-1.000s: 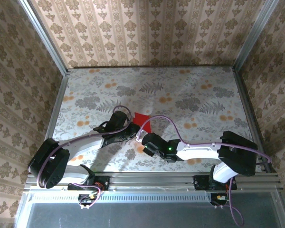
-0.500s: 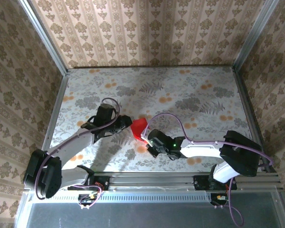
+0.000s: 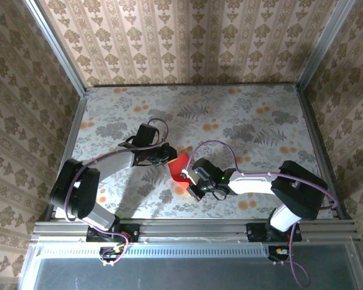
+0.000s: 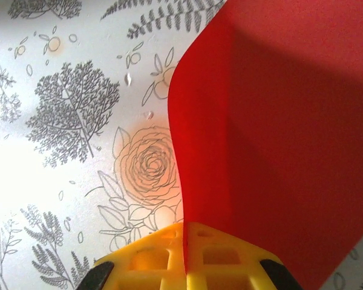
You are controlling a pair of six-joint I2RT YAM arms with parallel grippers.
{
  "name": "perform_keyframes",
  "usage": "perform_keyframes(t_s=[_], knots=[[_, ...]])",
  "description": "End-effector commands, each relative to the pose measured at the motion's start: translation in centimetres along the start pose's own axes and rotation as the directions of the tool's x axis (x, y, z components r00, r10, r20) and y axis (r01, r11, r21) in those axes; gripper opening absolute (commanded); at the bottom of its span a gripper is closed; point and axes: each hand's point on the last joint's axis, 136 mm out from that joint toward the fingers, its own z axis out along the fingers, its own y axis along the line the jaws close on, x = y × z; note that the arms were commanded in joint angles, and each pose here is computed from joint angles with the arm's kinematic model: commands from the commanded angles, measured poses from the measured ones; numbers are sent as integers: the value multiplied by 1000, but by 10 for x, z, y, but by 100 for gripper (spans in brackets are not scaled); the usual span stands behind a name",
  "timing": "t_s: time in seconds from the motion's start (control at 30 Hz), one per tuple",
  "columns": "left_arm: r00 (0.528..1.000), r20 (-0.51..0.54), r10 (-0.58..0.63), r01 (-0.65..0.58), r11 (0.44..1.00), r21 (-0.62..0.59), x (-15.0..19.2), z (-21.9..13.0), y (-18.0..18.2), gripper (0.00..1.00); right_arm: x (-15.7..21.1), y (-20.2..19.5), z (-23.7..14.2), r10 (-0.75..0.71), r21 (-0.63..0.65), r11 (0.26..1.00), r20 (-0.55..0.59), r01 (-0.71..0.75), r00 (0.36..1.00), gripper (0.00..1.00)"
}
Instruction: Fold a paper plane with a square sheet of paper (fold left side to right side)
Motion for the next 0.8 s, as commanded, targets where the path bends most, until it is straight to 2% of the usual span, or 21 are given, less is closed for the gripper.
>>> perform_keyframes(t_s=[0.0, 0.43, 0.77], knots=[[997, -41, 71, -69, 997, 43, -2, 11, -12, 12, -6, 9, 0, 42, -78, 996, -2, -42, 999, 3], [985, -158, 61, -60, 998, 14, 7, 63, 16, 0, -8, 6, -5, 143, -152, 978, -24, -146, 989, 3], [976, -204, 69, -96, 988, -122, 21, 78, 46, 0, -7, -10, -12, 211, -115, 970, -53, -216, 976, 4]])
